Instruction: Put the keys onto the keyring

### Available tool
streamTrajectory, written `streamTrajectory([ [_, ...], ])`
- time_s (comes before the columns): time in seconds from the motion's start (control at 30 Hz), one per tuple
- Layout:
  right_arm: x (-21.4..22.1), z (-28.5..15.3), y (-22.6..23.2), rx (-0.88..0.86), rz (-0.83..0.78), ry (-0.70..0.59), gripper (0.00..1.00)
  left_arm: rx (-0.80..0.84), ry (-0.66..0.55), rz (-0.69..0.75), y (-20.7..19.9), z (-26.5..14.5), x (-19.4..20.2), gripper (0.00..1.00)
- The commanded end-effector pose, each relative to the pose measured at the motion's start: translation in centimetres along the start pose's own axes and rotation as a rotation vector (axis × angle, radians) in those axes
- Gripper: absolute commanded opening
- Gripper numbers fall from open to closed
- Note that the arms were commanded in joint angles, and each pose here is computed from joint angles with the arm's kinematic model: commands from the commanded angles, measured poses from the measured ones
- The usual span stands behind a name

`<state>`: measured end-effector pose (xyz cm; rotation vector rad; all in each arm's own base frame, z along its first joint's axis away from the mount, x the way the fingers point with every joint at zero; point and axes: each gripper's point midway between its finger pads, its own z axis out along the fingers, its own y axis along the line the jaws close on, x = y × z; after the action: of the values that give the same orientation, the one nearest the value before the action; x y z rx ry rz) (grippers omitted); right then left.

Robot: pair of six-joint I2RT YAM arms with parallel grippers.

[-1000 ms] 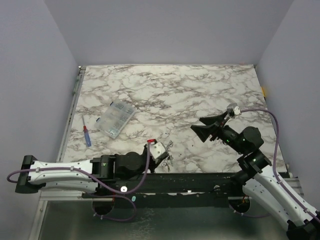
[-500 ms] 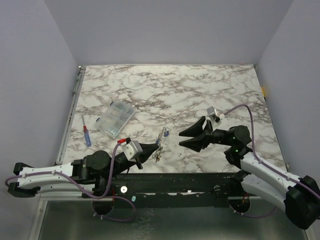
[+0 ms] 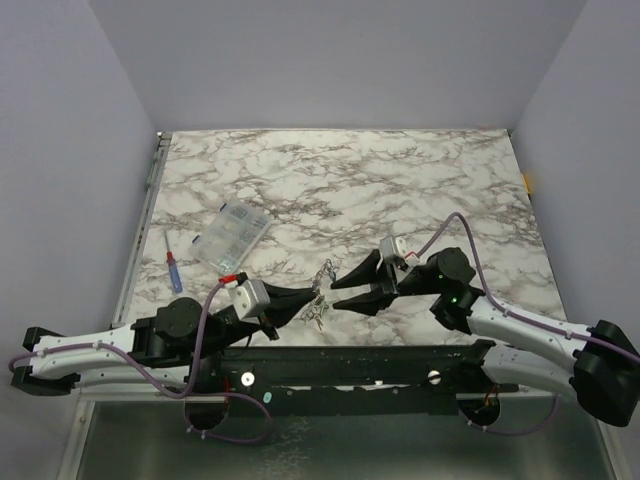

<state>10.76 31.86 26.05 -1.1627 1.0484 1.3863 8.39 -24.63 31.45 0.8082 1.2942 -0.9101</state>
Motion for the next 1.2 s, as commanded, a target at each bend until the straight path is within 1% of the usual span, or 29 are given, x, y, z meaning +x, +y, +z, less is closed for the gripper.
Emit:
streamTrajectory([
  [0.0,-1.8,1.3,-0.5,-0.010,-0.096,-0.032,0.46,0.064,-0.085,-0.055,-0.7,-1.1,-3.2,0.00],
  [0.13,-2.2,2.0,0.0,-0.043,-0.093,-0.038,0.44,0.063,-0.101,-0.060,-0.5,-1.5,-3.5,0.00],
  [0.4,-3.1,4.0,1.4,-0.096,-0.097,-0.070,0.43,0.091,-0.104,-0.058,-1.1,-1.3,-3.5,0.00],
  [0.73,-3.6,4.7,1.9,-0.103,-0.098,-0.083,0.43,0.098,-0.110,-0.062,-1.3,-1.2,-3.5,0.00],
  [1.0,-3.9,5.0,2.1,-0.109,-0.110,-0.092,0.34,0.102,-0.122,-0.069,-1.4,-1.2,-3.8,0.00],
  [1.17,-4.8,5.1,2.4,-0.118,-0.115,-0.112,0.35,0.104,-0.117,-0.068,-1.5,-1.1,-3.7,0.00],
])
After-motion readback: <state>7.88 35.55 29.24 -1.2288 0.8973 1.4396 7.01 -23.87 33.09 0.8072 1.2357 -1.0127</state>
